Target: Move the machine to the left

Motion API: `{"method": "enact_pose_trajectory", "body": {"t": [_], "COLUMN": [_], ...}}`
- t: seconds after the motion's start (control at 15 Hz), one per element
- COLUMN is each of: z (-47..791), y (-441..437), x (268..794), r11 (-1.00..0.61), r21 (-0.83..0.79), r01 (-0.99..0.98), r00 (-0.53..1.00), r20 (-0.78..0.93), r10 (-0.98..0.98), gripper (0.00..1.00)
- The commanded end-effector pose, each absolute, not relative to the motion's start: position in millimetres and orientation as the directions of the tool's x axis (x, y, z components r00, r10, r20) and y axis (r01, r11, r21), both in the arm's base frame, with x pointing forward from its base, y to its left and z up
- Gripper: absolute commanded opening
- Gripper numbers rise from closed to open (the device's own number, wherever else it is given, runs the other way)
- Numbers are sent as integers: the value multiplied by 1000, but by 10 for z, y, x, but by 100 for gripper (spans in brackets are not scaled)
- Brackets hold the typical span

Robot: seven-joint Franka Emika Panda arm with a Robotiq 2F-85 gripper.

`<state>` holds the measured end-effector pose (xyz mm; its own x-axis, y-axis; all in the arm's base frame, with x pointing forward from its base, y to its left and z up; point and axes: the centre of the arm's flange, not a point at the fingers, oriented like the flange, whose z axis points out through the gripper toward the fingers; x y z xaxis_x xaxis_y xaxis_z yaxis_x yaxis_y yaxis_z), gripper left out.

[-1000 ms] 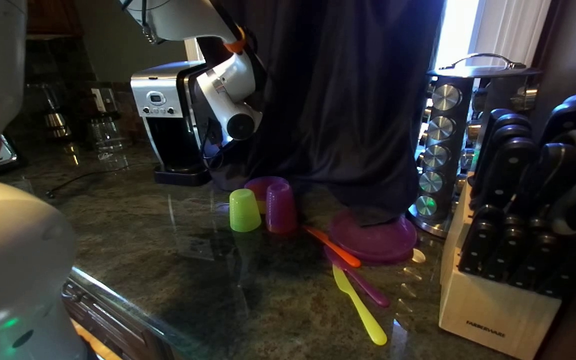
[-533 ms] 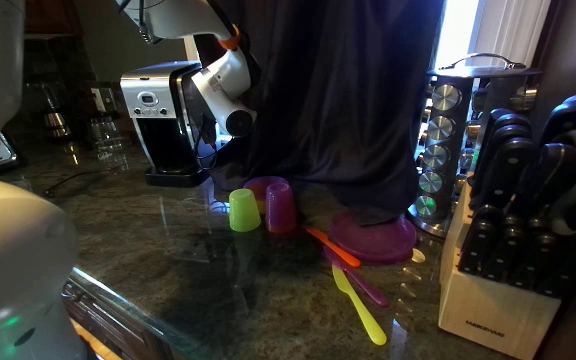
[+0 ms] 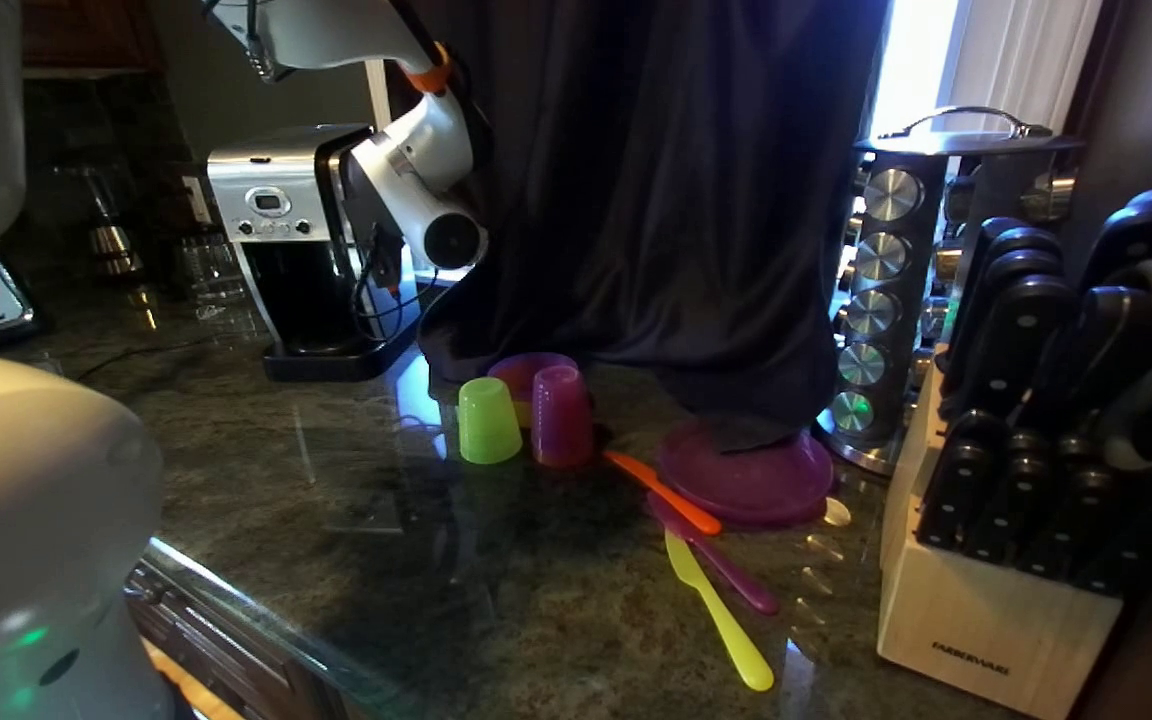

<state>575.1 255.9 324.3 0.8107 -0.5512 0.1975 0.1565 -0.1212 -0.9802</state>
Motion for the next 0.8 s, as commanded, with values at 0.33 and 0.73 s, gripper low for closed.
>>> {"method": "enact_pose_trajectory", "body": {"t": [0.33,0.73], "z": [3199,3317], "y": [2936,2801], "x": [5080,5216], "r11": [-118,-154], "r21": [-992,-979], "r01": [46,131], "r00": [918,897], "r20": [89,184], "r10": [-386,-402], "gripper": [0,0]}}
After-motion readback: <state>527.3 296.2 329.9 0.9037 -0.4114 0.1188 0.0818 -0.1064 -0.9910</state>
